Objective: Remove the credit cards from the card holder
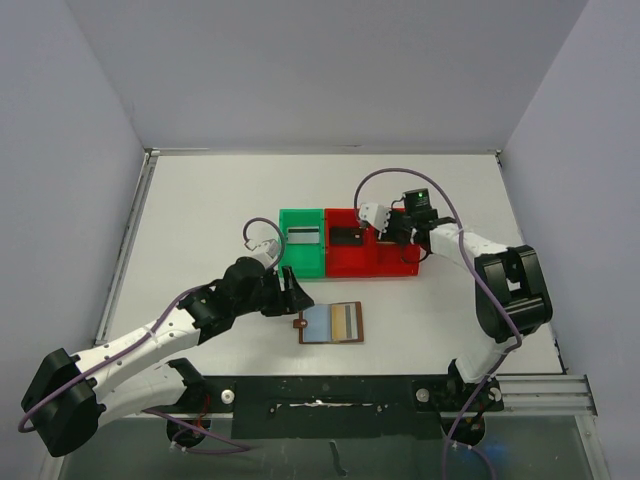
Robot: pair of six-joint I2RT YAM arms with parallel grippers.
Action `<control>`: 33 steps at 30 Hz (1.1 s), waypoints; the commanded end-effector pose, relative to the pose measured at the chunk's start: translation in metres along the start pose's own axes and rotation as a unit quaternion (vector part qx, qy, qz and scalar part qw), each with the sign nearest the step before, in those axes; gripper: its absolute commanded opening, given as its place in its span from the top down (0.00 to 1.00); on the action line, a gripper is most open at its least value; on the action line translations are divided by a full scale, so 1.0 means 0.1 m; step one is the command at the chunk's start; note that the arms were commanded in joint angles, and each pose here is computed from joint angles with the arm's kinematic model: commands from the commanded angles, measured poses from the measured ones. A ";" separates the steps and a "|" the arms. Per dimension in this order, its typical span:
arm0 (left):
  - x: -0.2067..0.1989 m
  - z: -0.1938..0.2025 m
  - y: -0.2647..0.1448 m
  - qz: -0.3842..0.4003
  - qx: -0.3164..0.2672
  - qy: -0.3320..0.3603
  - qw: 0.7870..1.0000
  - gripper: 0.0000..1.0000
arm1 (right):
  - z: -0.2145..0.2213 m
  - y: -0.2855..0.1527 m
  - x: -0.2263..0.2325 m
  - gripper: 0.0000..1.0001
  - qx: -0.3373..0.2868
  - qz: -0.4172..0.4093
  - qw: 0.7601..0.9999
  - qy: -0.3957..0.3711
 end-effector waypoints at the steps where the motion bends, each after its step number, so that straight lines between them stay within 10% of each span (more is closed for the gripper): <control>1: -0.26 -0.15 -0.05 0.056 -0.022 0.006 0.998 0.40 | -0.19 -0.18 -0.39 0.71 -0.027 0.067 0.997 0.026; 9: -0.28 -0.14 0.00 0.063 -0.015 0.007 0.998 0.40 | -0.44 -0.57 -0.67 0.66 -0.065 0.153 0.951 0.262; 16: -0.24 -0.14 0.01 0.055 -0.018 0.001 0.998 0.40 | -0.39 -0.48 -0.16 0.79 0.038 0.071 0.815 0.574; 21: -0.21 -0.15 0.01 0.042 -0.020 0.002 0.999 0.40 | -0.31 -0.43 0.06 0.80 0.064 0.090 0.767 0.632; 33: -0.19 -0.18 -0.03 0.035 -0.029 -0.003 0.999 0.40 | -0.33 -0.06 0.29 0.79 0.140 0.086 0.755 0.635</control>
Point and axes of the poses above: each gripper's point midway between its finger pads, its own y axis out along the fingers, its own x axis along the line the jaws close on, z = x × y, the point moved 4 cm from there along -y, back along the fingers, and after that the axes turned 3 degrees about -y, right-handed, at the moved point
